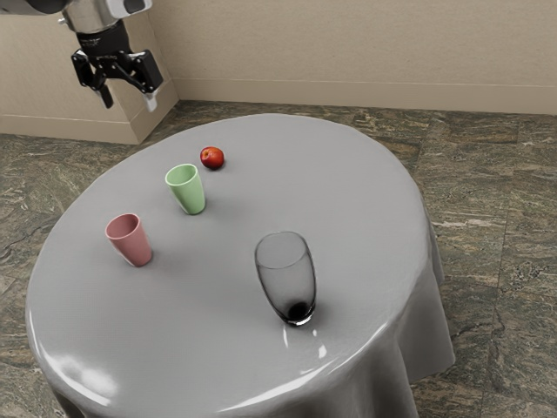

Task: Place the right cup onto the left cup

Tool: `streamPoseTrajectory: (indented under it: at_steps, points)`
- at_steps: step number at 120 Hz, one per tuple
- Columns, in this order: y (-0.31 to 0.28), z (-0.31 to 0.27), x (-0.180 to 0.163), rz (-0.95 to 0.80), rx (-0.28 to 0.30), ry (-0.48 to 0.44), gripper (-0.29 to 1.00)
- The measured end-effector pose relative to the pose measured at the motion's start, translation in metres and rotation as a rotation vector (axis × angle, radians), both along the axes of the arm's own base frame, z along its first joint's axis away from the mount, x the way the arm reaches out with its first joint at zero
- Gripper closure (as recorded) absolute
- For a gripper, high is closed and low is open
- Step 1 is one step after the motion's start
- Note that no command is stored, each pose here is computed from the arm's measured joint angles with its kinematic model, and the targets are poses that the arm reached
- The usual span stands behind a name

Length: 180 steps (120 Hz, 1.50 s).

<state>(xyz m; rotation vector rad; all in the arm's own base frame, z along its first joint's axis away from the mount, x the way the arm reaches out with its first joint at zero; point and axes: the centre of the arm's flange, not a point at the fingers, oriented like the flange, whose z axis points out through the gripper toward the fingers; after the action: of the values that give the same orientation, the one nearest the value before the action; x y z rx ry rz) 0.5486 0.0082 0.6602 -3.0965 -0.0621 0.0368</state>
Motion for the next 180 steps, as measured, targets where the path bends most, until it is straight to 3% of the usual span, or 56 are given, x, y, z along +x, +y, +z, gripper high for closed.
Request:
streamPoseTrajectory:
  at_steps: [36,86,133,180]
  points:
    - [0.013,-0.006,0.005,0.022,0.002,0.005,0.0]
    - [0.029,-0.043,0.08,0.037,0.013,0.0,0.0]
    - [0.055,-0.082,0.122,0.067,0.029,0.021,0.0]
    - [0.07,-0.158,0.149,0.073,0.023,0.093,0.0]
